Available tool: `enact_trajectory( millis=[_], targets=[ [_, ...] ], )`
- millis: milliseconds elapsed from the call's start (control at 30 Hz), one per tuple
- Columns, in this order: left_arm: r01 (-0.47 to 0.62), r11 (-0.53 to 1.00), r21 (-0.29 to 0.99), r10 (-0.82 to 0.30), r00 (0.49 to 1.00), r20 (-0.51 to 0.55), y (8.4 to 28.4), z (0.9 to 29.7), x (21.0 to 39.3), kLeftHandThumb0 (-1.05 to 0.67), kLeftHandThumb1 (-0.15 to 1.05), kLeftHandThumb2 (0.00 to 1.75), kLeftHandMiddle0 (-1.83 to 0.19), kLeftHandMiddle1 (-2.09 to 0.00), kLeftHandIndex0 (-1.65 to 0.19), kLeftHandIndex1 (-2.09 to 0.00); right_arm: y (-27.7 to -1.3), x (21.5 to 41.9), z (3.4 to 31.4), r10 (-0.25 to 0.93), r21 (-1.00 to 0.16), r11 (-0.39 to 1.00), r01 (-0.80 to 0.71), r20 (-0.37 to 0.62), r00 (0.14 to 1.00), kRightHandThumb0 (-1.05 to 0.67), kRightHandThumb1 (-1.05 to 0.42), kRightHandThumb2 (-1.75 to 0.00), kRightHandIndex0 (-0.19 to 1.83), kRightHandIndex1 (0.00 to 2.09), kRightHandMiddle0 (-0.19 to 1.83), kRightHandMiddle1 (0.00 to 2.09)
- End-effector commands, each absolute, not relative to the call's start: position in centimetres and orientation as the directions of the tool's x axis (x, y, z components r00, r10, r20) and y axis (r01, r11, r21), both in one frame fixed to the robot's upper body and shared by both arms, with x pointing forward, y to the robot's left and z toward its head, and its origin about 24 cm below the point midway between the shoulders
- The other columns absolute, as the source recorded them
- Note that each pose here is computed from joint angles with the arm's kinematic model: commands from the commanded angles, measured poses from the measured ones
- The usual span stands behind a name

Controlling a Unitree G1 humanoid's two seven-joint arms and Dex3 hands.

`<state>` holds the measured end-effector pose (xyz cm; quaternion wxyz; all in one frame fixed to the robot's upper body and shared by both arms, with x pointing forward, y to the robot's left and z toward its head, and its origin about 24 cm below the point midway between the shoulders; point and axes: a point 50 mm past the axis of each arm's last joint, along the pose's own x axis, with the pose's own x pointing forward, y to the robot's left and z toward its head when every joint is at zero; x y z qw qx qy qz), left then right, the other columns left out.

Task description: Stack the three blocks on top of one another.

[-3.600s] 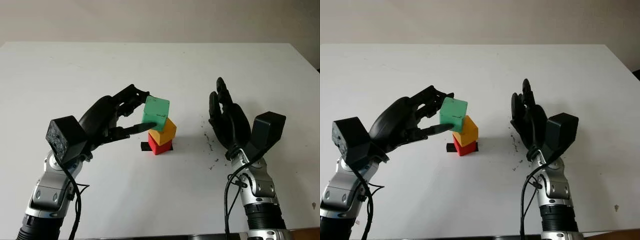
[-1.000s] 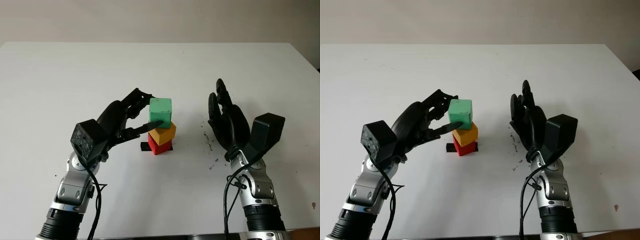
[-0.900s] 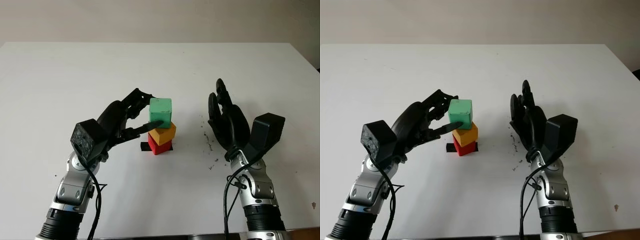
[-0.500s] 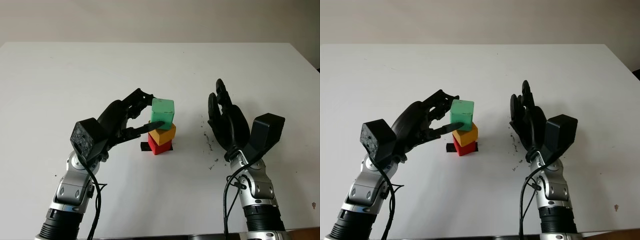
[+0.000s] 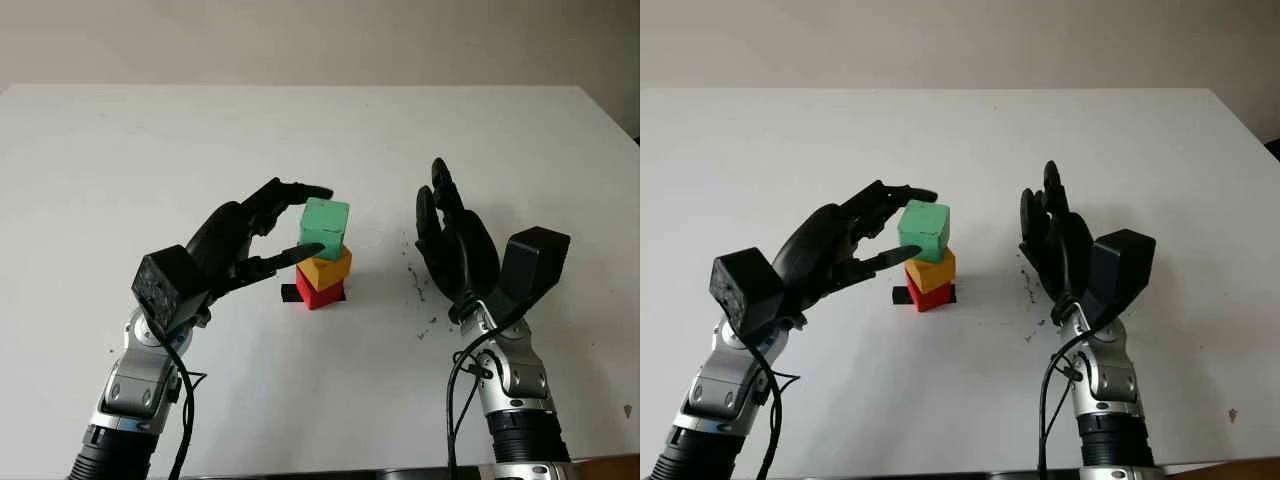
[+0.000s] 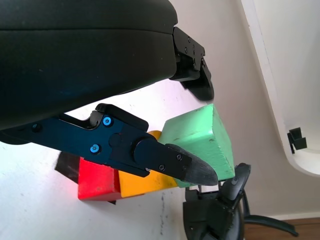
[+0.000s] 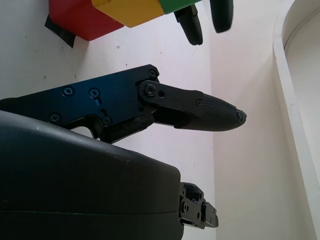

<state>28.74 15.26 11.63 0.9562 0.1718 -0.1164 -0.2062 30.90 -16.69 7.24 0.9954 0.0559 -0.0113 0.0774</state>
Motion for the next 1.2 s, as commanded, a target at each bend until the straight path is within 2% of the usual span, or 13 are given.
enact_trajectory(
  millis=[0, 267, 433, 500, 567, 667, 733, 867, 1167],
  targets=[
    [0.347, 0.851, 0.394, -0.439, 0.882, 0.173, 15.4, 11.8, 28.5, -0.58, 0.99, 0.05, 0.05, -0.04, -0.08, -0.11, -16.8, 30.7, 7.5, 0.152, 0.105, 0.982, -0.156, 0.044, 0.987, -0.65, -1.05, -0.59, -0.19, 0.00, -0.19, 0.00],
    [0.358, 0.852, 0.381, -0.446, 0.878, 0.173, 15.8, 11.7, 28.2, -0.64, 0.98, 0.05, 0.12, -0.03, 0.02, -0.04, -16.8, 30.7, 7.4, 0.158, 0.105, 0.981, -0.162, 0.039, 0.987, -0.67, -1.05, -0.59, -0.19, 0.00, -0.19, 0.00],
    [0.381, 0.877, 0.294, -0.451, 0.865, 0.222, 16.8, 12.2, 27.3, -0.80, 0.99, 0.06, 0.18, -0.02, 0.14, -0.02, -16.7, 30.8, 7.5, 0.158, 0.109, 0.981, -0.162, 0.043, 0.986, -0.66, -1.05, -0.59, -0.19, 0.00, -0.19, 0.00],
    [0.336, 0.900, 0.277, -0.406, 0.878, 0.254, 17.4, 12.3, 27.0, -0.90, 1.04, 0.25, 0.19, -0.01, 0.18, -0.01, -16.7, 30.8, 7.5, 0.161, 0.108, 0.980, -0.165, 0.046, 0.986, -0.65, -1.05, -0.60, -0.19, 0.00, -0.19, 0.00],
    [0.279, 0.931, 0.238, -0.341, 0.897, 0.282, 17.9, 12.5, 26.8, -0.91, 1.04, 0.42, 0.19, -0.01, 0.19, 0.00, -16.7, 30.8, 7.6, 0.161, 0.107, 0.980, -0.165, 0.049, 0.986, -0.65, -1.05, -0.61, -0.19, 0.00, -0.19, 0.00],
    [0.159, 0.981, 0.108, -0.187, 0.921, 0.341, 19.0, 13.0, 27.4, -0.88, 1.05, 0.54, 0.18, -0.02, 0.19, -0.01, -16.6, 30.9, 7.7, 0.167, 0.113, 0.978, -0.172, 0.054, 0.984, -0.64, -1.05, -0.61, -0.19, 0.00, -0.19, 0.00],
    [0.089, 0.995, 0.047, -0.100, 0.921, 0.376, 19.9, 13.4, 28.1, -0.85, 1.05, 0.58, 0.19, -0.01, 0.19, 0.00, -16.5, 30.9, 7.8, 0.171, 0.109, 0.978, -0.176, 0.061, 0.983, -0.64, -1.05, -0.61, -0.19, 0.00, -0.19, 0.00],
    [0.034, 0.999, 0.013, -0.037, 0.914, 0.403, 21.2, 13.6, 29.1, -0.78, 1.05, 0.67, 0.19, 0.00, 0.19, 0.00, -16.3, 30.9, 8.2, 0.180, 0.103, 0.977, -0.187, 0.074, 0.981, -0.65, -1.05, -0.62, -0.19, 0.00, -0.19, 0.00],
    [-0.067, 0.997, -0.035, 0.075, 0.946, 0.314, 23.2, 11.5, 30.9, -0.76, 1.05, 0.68, 0.19, 0.00, 0.19, 0.00, -15.8, 31.0, 9.3, 0.159, 0.030, 0.986, -0.163, 0.103, 0.982, -0.66, -1.05, -0.64, -0.19, 0.00, -0.19, 0.00]
  ],
)
